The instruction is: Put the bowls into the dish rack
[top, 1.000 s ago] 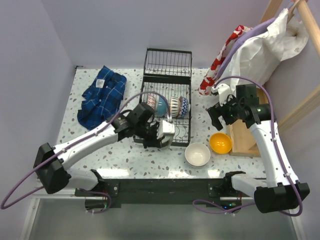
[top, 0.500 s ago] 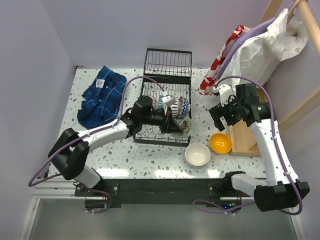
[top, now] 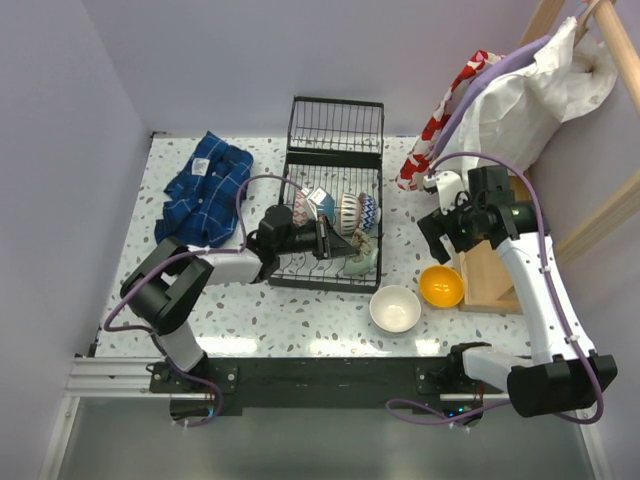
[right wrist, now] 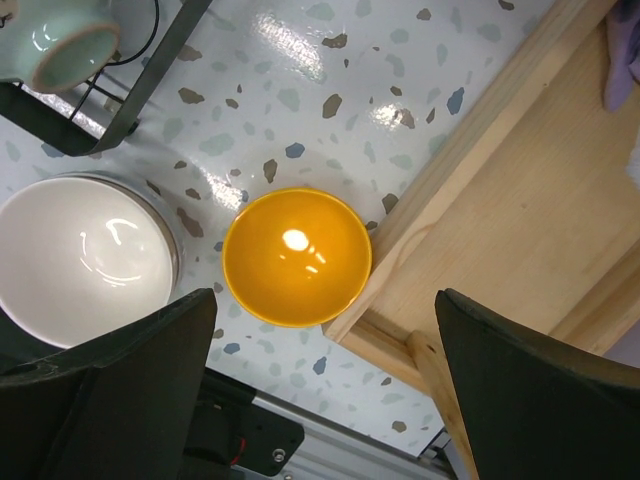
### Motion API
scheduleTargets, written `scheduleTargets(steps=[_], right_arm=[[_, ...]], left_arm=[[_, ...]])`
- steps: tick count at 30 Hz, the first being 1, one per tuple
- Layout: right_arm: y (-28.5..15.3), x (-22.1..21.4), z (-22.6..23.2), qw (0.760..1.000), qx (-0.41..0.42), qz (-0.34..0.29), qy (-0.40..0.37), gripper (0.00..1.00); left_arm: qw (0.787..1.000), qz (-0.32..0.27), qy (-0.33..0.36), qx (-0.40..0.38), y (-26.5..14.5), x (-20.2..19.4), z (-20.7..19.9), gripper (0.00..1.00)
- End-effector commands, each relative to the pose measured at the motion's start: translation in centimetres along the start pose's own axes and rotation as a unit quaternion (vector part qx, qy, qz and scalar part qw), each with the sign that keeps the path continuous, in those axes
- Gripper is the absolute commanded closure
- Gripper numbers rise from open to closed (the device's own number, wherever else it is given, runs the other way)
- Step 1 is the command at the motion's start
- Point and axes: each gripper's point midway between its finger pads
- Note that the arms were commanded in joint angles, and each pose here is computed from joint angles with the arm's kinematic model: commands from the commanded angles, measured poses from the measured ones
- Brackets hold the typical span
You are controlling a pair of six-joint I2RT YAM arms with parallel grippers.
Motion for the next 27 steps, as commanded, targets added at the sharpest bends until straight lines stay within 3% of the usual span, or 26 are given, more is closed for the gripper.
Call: scheduleTargets(steps=[1, 14, 27], right_arm=[[-0.3, 0.2, -0.3, 1.0, -0.008, 0.0, 0.004, 0.05], [0.3, 0.2, -0.4, 1.0, -0.007, 0.014, 0.01, 0.05], [0.5, 0.7, -0.5, 1.0, -0.007, 0.016, 0.012, 0.05]], left_arm=[[0.995, -0.085, -0.022, -0.047, 0.3, 4.3, -1.9, 1.0], [0.988, -0.095, -0.122, -0.022, 3.0, 5.1, 0.7, 1.0], [0.981, -0.066, -0.182, 0.031, 2.8, 2.1, 3.6, 1.0]])
Point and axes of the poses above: each gripper's point midway between its finger pads, its own y axis out along the fingers, its own z axis along the line the jaws close on, x = y × z, and after that the axes turned 12 degrees about y, right-handed
